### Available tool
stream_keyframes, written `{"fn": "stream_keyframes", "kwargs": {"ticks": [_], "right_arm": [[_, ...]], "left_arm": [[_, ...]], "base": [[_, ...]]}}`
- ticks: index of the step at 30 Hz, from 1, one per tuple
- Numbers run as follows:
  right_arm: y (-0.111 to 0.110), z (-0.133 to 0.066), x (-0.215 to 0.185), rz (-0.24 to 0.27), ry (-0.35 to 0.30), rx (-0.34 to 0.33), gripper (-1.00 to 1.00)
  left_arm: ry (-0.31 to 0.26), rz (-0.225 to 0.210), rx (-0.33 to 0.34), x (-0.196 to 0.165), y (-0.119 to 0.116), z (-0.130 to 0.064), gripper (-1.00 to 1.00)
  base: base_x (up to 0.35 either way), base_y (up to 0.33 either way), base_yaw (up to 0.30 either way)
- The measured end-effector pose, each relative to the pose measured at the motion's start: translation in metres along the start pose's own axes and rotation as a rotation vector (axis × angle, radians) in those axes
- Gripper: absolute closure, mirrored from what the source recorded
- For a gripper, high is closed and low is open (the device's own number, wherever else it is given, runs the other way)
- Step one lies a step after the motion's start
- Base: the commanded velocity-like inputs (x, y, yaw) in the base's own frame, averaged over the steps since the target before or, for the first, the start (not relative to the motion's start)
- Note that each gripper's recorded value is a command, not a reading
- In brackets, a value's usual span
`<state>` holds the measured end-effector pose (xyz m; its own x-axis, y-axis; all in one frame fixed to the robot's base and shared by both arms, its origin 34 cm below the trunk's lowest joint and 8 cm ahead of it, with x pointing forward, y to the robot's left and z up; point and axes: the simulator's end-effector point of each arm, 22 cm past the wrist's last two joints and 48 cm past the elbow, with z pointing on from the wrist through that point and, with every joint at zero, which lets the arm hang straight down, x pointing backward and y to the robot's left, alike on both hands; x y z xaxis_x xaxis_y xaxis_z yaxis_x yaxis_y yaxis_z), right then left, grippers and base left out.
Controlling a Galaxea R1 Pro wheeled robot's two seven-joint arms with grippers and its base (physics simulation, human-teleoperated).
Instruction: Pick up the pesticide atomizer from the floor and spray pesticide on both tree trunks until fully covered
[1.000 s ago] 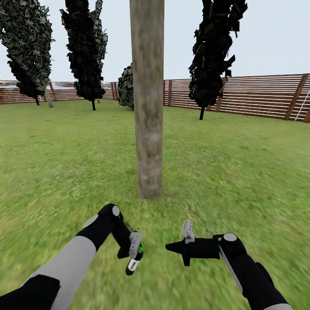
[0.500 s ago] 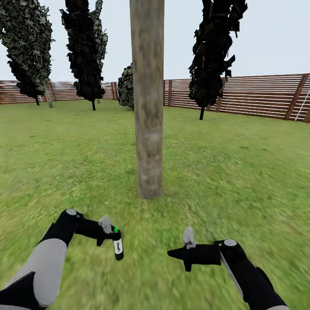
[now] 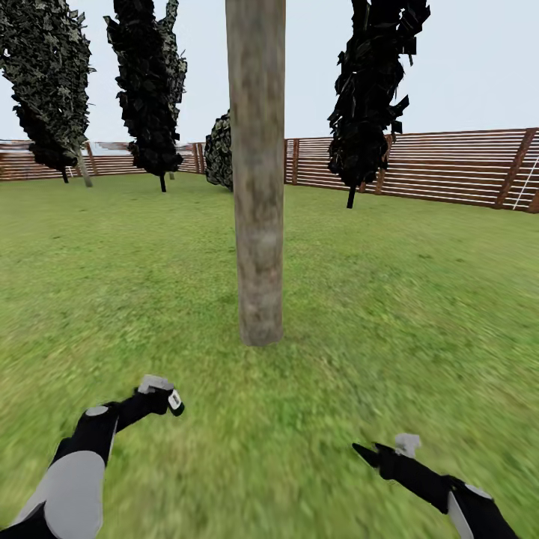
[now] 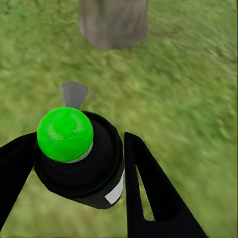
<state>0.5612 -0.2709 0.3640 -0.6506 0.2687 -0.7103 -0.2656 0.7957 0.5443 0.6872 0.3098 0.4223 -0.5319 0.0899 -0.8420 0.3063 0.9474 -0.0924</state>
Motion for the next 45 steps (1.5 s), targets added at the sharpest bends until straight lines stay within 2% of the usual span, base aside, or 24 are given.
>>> {"fn": "stream_keyframes", "kwargs": {"ticks": [2, 4, 6, 8, 10, 14, 18, 22, 34, 45], "right_arm": [[-0.026, -0.002, 0.0, 0.002, -0.004, 0.116, -1.0], [-0.059, -0.008, 0.0, 0.003, -0.004, 0.264, -1.0], [-0.092, -0.02, 0.001, -0.003, -0.012, 0.422, -1.0], [-0.119, -0.034, 0.002, -0.03, -0.047, 0.562, -1.0], [-0.127, -0.038, 0.012, -0.034, -0.055, 0.606, -1.0], [-0.13, -0.04, 0.05, 0.004, -0.004, 0.627, -1.0], [-0.13, -0.04, 0.062, 0.018, 0.015, 0.629, -1.0], [-0.136, -0.045, 0.056, 0.004, 0.006, 0.649, -1.0], [-0.132, -0.043, 0.065, 0.026, 0.017, 0.637, -1.0], [-0.134, -0.044, 0.064, 0.038, 0.007, 0.641, -1.0]], "left_arm": [[-0.009, -0.046, -0.091, 0.014, 0.007, 0.006, 1.0], [-0.001, -0.077, -0.181, 0.033, 0.012, 0.012, 1.0], [0.011, -0.096, -0.254, 0.049, 0.013, 0.016, 1.0], [0.019, -0.108, -0.307, 0.059, 0.015, 0.017, 1.0], [0.021, -0.112, -0.323, 0.062, 0.016, 0.017, 1.0], [0.023, -0.116, -0.331, 0.064, 0.015, 0.017, 1.0], [0.025, -0.117, -0.331, 0.065, 0.015, 0.017, 1.0], [0.039, -0.104, -0.343, 0.075, 0.028, 0.008, 1.0], [0.055, -0.104, -0.358, 0.095, 0.026, 0.004, 1.0], [0.055, -0.104, -0.364, 0.095, 0.027, 0.003, 1.0]], "base": [[0.0, 0.0, 0.0], [0.0, 0.0, 0.0], [0.0, 0.0, 0.0], [0.0, 0.0, 0.0], [0.0, 0.0, 0.0], [0.0, 0.0, 0.0], [0.0, 0.0, 0.0], [0.0, 0.0, 0.0], [0.006, 0.0, 0.0], [0.281, 0.067, -0.067]]}}
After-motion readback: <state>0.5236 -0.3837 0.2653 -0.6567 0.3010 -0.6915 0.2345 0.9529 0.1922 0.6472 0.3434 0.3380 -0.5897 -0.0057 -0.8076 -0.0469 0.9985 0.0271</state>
